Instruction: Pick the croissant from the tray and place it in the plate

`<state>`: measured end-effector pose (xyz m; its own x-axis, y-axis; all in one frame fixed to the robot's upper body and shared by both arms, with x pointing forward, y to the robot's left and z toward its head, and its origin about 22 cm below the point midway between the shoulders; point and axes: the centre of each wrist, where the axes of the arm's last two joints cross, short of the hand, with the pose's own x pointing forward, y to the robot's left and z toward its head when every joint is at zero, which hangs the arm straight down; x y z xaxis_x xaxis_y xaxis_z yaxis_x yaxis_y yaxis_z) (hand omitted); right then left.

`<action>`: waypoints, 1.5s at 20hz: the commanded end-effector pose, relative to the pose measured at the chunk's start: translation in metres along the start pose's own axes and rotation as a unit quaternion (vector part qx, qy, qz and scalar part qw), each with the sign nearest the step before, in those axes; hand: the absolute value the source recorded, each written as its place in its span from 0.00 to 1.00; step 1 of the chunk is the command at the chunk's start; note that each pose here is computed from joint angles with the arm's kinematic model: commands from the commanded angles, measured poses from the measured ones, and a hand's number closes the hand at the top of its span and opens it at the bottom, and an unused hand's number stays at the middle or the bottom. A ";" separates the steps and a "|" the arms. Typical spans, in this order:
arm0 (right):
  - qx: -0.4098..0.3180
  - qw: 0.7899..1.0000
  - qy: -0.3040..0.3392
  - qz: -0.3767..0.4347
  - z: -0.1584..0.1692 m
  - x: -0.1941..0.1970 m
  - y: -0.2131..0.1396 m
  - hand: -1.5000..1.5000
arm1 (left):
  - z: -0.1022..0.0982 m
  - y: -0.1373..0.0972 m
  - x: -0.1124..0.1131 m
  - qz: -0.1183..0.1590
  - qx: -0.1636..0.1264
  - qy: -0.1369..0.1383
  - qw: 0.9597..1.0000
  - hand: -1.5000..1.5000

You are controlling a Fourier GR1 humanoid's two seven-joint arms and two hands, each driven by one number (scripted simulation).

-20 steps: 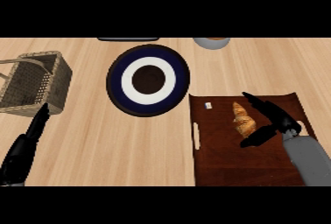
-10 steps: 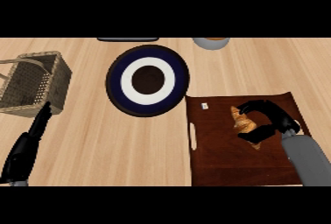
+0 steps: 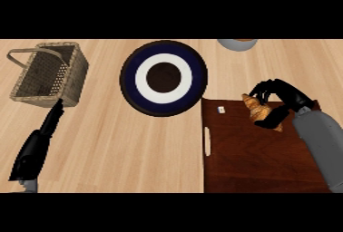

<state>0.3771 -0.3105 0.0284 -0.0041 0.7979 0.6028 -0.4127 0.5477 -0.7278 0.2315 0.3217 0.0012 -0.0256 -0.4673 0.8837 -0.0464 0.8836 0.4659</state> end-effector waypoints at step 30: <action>-0.151 0.896 -0.417 -0.014 -0.057 0.126 -0.105 1.00 | 0.005 -0.003 -0.006 0.000 0.013 0.028 1.000 0.50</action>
<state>0.4634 -0.2812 0.1464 -0.7011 0.4471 0.5554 -0.1020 0.7080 -0.6988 0.2346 0.3222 -0.0014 0.0076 -0.4655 0.8850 -0.0608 0.8832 0.4650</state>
